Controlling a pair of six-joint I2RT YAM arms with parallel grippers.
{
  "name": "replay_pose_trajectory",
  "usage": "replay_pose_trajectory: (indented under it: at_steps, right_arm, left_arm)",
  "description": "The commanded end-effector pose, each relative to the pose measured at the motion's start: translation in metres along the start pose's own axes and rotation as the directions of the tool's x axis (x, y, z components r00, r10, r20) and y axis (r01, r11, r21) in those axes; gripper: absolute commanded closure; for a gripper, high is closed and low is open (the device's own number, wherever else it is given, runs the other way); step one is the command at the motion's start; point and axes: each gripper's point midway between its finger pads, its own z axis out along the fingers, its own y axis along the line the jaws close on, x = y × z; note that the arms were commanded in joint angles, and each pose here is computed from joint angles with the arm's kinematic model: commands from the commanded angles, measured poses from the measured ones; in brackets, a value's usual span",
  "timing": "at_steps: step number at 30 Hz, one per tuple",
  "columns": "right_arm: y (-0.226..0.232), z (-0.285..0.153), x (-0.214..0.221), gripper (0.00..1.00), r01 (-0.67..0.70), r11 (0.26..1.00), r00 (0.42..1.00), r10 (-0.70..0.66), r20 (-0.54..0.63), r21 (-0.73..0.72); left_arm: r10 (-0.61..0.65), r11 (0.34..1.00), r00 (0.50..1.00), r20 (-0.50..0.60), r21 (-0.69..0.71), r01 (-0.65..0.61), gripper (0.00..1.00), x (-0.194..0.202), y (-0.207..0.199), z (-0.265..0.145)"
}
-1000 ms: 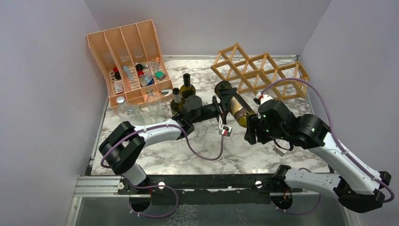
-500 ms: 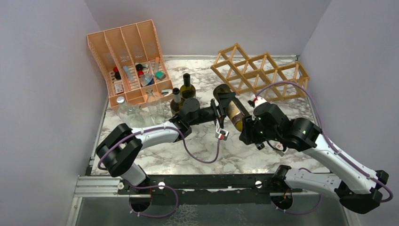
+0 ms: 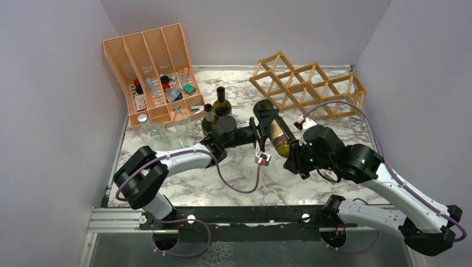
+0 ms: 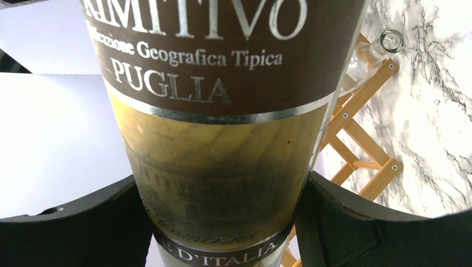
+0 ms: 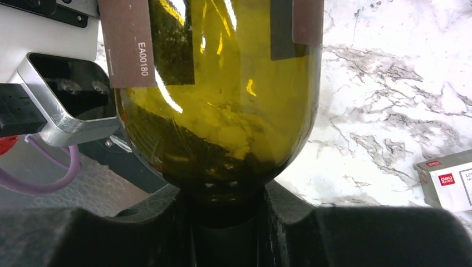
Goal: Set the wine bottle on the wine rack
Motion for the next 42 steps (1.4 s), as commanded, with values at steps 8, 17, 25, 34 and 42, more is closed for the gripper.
replay_pose_trajectory:
  at_steps: [8,17,25,34,42]
  right_arm:
    - [-0.032,-0.036,-0.07,0.99,-0.152,0.978,0.923,0.089,0.375,0.14]
    - [-0.051,-0.065,-0.1,0.99,-0.246,0.949,0.84,0.106,0.533,0.199]
    - [-0.051,-0.019,-0.071,0.99,-0.275,0.938,0.879,0.158,0.449,0.209]
    - [-0.037,0.052,-0.05,0.99,-0.267,0.949,0.908,0.188,0.374,0.171]
    - [-0.034,0.098,-0.032,0.99,-0.286,0.941,0.927,0.224,0.301,0.181]
  left_arm:
    - [-0.079,0.982,0.997,0.001,-0.175,0.078,0.01,-0.004,0.055,-0.005]
    - [-0.098,0.971,0.995,-0.029,-0.224,0.089,0.01,-0.005,0.074,-0.014]
    - [-0.634,0.615,0.77,0.075,-0.555,0.56,0.01,0.019,0.176,-0.055]
    - [-0.899,0.324,0.434,0.053,-0.584,0.744,0.01,0.04,0.203,-0.072]
    - [-0.993,0.091,0.119,0.014,-0.551,0.83,0.01,0.031,0.177,-0.073]
